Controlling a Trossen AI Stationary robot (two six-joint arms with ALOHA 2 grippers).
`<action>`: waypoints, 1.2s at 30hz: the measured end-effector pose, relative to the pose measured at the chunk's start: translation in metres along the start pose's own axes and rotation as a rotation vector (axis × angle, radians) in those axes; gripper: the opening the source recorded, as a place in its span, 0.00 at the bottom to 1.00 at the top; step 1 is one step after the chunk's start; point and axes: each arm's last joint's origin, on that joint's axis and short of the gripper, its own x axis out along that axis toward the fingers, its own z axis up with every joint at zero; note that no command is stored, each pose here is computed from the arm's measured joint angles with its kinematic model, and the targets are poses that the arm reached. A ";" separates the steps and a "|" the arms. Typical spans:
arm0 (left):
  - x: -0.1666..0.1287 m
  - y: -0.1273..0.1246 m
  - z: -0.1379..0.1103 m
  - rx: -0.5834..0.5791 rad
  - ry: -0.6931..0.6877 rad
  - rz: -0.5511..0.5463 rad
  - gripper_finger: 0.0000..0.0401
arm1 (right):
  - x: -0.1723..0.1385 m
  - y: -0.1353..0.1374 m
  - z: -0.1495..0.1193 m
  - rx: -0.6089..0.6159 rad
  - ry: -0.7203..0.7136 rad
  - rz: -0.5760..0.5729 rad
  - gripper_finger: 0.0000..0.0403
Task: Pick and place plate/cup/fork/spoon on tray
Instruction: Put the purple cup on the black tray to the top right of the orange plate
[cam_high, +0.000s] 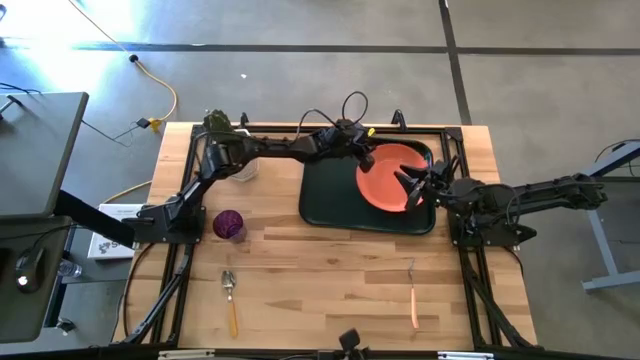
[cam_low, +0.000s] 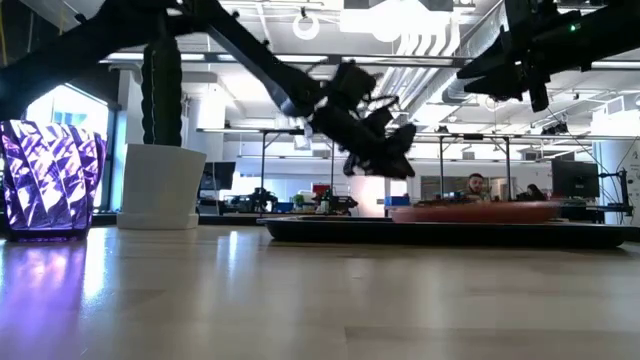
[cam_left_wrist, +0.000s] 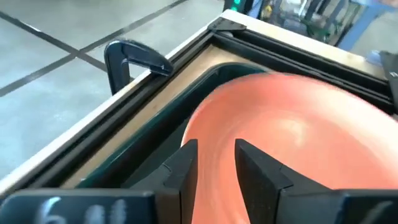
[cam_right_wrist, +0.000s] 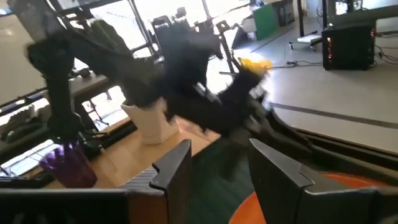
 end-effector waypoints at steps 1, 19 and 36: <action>-0.007 -0.002 0.006 0.019 0.015 -0.005 0.25 | 0.000 -0.001 -0.001 0.003 0.004 -0.009 0.37; -0.200 -0.065 -0.020 0.141 0.123 -0.295 0.05 | 0.024 0.024 -0.029 0.014 0.235 0.308 0.37; -0.331 -0.089 -0.089 -0.032 0.401 -0.147 0.23 | 0.068 0.056 -0.023 0.009 0.287 0.282 0.37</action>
